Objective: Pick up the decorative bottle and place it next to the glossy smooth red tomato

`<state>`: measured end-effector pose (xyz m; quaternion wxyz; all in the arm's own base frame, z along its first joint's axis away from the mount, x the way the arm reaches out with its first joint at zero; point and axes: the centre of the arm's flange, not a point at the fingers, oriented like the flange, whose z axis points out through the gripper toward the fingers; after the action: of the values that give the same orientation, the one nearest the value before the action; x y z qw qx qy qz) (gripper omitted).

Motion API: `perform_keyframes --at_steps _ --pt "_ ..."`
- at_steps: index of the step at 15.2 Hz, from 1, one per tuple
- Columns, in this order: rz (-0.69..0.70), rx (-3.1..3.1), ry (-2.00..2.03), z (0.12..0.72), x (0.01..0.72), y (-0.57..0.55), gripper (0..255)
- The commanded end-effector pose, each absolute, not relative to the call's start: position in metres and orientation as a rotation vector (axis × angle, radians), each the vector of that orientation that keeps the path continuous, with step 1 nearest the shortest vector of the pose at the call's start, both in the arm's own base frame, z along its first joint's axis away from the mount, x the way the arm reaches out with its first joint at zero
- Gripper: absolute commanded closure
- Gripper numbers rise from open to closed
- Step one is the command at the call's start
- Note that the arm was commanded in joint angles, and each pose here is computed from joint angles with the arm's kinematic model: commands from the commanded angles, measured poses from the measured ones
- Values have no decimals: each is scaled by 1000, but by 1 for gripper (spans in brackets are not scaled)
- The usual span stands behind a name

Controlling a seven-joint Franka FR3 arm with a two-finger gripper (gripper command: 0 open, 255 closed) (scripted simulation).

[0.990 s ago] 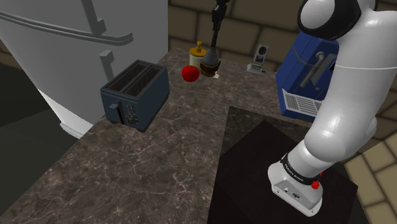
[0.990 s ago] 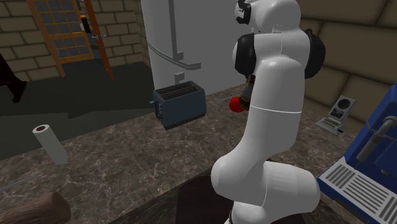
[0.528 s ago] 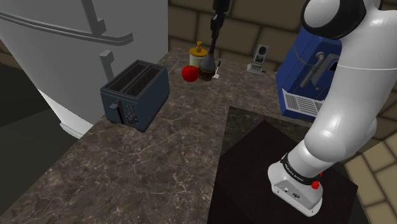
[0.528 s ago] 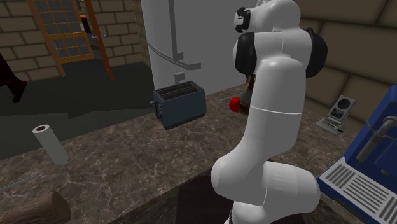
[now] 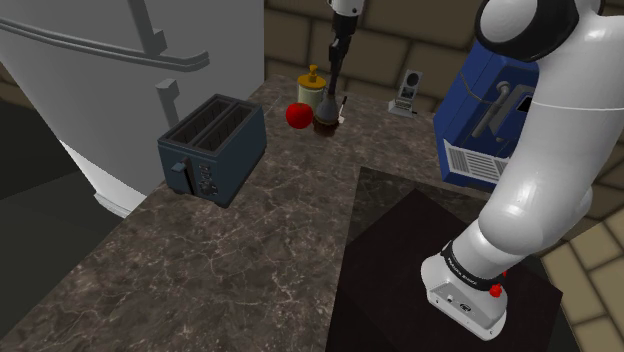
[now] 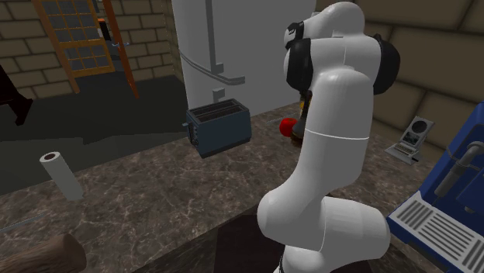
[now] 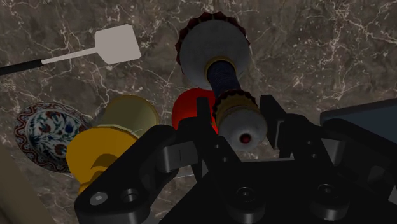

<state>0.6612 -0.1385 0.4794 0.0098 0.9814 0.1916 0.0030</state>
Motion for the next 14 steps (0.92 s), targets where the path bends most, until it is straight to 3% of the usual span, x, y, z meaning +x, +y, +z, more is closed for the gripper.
perform_keyframes --at_steps 1,11,12,14 --pt "12 3063 598 470 662 -139 255" --pt "12 3063 598 460 662 -139 255" --pt "12 3063 598 460 662 -139 0" --pt "12 3063 598 460 662 -139 0"
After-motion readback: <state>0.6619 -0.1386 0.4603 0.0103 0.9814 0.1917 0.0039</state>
